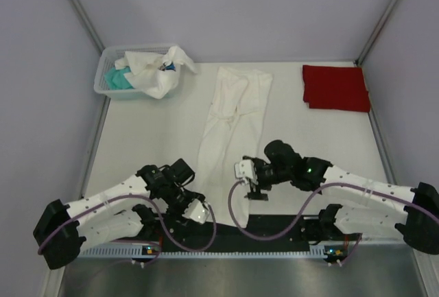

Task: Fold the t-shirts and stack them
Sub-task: Rotate the tshirt 85 degrees, then grab the bottom of the folded rectangular tshirt with both arms

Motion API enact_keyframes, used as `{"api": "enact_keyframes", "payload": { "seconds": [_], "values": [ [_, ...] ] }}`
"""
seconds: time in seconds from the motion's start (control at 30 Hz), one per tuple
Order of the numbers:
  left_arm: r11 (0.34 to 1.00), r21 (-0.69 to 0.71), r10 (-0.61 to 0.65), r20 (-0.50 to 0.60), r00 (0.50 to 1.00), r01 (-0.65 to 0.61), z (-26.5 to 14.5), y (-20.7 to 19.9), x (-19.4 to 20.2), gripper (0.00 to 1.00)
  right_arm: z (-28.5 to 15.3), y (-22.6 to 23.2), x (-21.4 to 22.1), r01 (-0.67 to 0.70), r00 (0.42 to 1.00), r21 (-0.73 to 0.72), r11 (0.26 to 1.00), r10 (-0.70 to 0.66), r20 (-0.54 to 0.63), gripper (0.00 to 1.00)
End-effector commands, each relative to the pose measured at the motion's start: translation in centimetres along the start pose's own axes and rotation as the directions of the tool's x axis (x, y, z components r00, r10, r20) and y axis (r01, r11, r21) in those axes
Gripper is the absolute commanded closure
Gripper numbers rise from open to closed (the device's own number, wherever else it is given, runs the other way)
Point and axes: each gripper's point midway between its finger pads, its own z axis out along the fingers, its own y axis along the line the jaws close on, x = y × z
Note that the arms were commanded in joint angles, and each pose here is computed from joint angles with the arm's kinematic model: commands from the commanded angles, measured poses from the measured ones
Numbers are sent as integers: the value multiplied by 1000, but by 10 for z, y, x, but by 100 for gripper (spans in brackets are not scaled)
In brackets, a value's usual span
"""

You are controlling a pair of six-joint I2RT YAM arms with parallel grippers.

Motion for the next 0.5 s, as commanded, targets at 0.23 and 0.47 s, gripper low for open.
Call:
{"api": "enact_keyframes", "payload": {
  "seconds": [0.23, 0.47],
  "values": [
    [997, 42, 76, -171, 982, -70, 12, 7, 19, 40, 27, 98, 57, 337, 901, -349, 875, -407, -151, 36],
    [998, 18, 56, -191, 980, -53, 15, 11, 21, 54, 53, 121, 60, 345, 901, -417, 841, -421, -103, 37]
  ]
}}
